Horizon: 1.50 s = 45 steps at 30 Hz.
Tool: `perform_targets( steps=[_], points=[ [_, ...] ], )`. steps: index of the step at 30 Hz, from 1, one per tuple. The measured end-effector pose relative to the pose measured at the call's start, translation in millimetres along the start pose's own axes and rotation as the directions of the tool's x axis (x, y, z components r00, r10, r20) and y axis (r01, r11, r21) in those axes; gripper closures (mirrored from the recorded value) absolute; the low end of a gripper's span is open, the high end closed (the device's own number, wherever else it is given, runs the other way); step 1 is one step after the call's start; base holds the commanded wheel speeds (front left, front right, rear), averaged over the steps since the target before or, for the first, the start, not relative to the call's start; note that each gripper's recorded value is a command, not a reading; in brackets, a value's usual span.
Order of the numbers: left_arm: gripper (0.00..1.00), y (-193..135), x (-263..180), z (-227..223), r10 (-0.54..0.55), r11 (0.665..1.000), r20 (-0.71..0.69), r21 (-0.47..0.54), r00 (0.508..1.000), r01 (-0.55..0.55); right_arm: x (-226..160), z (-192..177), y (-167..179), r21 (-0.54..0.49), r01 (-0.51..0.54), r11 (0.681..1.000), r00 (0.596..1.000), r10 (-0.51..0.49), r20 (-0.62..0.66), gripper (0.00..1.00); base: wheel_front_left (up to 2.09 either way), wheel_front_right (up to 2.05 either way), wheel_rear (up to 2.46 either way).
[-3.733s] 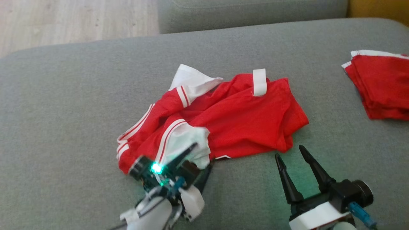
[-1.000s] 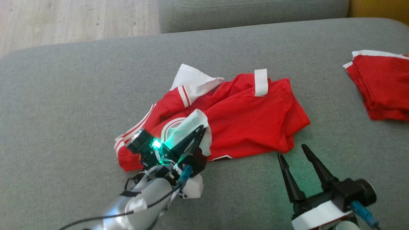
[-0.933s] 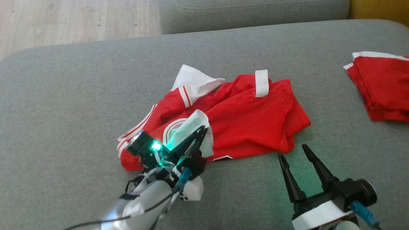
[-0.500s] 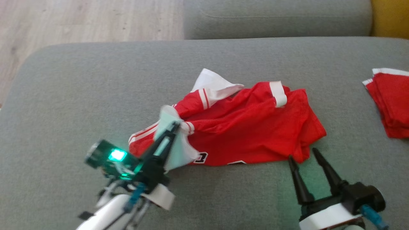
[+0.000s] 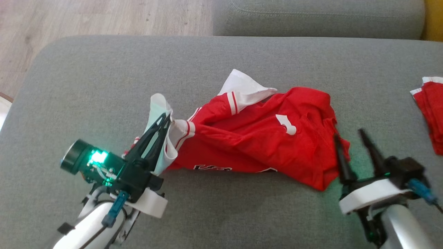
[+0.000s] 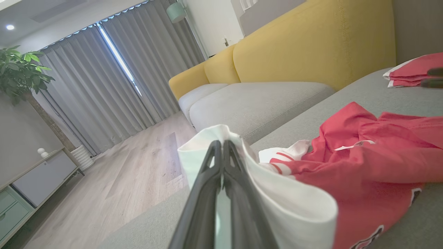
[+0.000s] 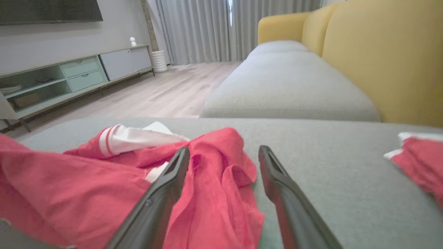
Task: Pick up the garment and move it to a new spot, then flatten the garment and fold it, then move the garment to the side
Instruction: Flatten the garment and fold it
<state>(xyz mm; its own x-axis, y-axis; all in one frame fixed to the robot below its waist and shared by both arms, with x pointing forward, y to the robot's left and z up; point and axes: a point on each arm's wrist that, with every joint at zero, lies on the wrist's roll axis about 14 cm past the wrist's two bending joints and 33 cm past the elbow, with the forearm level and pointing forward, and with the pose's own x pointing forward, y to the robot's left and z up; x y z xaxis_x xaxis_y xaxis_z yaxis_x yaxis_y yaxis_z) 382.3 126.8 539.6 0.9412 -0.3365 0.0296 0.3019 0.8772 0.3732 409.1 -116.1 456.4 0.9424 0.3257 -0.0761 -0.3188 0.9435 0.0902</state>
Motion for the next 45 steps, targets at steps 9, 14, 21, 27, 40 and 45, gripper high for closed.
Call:
perform_targets(
  steps=[9,14,21,27,40,45],
  points=[
    [1.0,-3,6,2,-0.014,1.0,0.001,-0.006,1.0,0.014,30,-24,24,0.091,-0.175,0.98,0.946,0.193,-0.262,0.0,0.0,0.0,0.0],
    [1.0,-4,5,-4,-0.011,1.0,-0.016,-0.015,1.0,0.011,46,-31,24,0.1,-0.209,0.973,0.899,0.231,-0.373,0.0,0.0,0.0,0.0],
    [1.0,1,9,-5,0.004,1.0,-0.018,-0.015,1.0,-0.004,52,-61,31,0.116,-0.233,0.965,0.819,0.26,-0.511,0.53,0.0,0.0,0.0],
    [1.0,3,10,-10,0.005,1.0,-0.032,-0.01,0.999,-0.006,75,-39,24,0.074,-0.229,0.971,0.884,0.239,-0.403,1.0,0.0,0.0,0.0],
    [1.0,40,36,70,-0.068,0.994,0.186,0.097,0.98,0.05,79,118,-10,-0.059,-0.187,0.981,0.981,0.189,0.044,1.0,0.0,0.0,0.0],
    [1.0,54,41,128,-0.109,0.985,0.305,0.163,0.946,0.061,43,209,-22,-0.139,-0.161,0.977,0.947,0.192,0.256,1.0,0.0,0.0,0.0]
  ],
)
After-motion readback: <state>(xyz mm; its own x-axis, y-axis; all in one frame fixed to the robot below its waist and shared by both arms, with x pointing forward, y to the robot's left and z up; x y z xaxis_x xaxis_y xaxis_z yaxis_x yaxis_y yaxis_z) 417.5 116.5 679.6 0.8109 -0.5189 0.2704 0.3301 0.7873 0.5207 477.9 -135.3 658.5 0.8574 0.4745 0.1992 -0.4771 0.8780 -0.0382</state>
